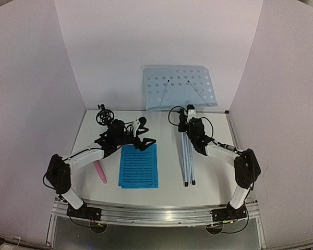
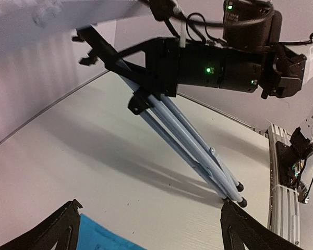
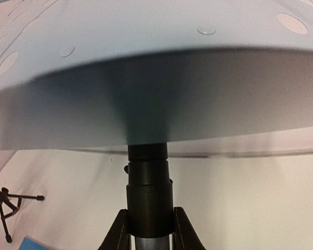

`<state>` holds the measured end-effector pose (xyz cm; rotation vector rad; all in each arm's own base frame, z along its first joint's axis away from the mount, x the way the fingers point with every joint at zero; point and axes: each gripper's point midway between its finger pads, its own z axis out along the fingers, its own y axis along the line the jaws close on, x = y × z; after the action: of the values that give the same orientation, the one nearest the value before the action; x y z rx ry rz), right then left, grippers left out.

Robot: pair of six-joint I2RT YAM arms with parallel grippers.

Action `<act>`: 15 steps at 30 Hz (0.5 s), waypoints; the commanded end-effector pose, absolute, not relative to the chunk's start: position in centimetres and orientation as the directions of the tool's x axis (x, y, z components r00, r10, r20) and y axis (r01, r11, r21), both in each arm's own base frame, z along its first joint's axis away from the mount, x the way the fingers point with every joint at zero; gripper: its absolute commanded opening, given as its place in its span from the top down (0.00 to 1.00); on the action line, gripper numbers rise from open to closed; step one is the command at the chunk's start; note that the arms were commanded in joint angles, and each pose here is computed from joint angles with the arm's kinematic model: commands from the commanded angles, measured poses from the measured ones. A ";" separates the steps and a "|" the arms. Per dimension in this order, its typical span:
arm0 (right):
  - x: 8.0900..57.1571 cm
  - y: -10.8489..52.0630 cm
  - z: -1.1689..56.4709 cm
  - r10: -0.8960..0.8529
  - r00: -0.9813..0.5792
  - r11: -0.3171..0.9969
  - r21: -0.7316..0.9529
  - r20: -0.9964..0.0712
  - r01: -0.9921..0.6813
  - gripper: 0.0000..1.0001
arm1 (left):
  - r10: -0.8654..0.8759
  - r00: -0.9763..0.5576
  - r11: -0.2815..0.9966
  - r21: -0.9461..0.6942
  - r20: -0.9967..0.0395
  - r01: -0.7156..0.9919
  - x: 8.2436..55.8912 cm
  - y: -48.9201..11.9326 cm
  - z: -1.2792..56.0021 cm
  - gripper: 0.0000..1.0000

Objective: Set up the instrument practice props

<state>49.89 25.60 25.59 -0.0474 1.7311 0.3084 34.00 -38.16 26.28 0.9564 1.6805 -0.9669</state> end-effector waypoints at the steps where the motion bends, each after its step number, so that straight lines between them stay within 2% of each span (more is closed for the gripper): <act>1: 44.7 21.6 51.6 0.514 0.526 0.854 0.346 -0.678 -0.389 1.00 | 0.045 -0.188 0.335 -0.162 -0.981 0.928 35.3 -42.4 28.5 0.06; 9: 42.3 22.6 55.2 0.538 0.614 0.837 0.283 -0.577 -0.468 1.00 | -0.003 -0.062 0.265 -0.060 -0.998 0.962 37.7 -46.9 29.3 0.03; 13: 41.7 23.7 55.2 0.508 0.636 0.851 0.227 -0.581 -0.473 1.00 | -0.035 0.007 0.289 -0.004 -0.999 0.957 39.9 -48.5 29.6 0.04; 15: 41.4 24.6 55.1 0.446 0.665 0.881 0.163 -0.599 -0.444 1.00 | -0.035 0.058 0.293 0.046 -0.998 0.955 40.7 -49.2 29.3 0.08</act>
<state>49.36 26.77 41.46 -0.0134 1.1680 0.4475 39.37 -47.84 25.73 0.9835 1.4579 -1.0281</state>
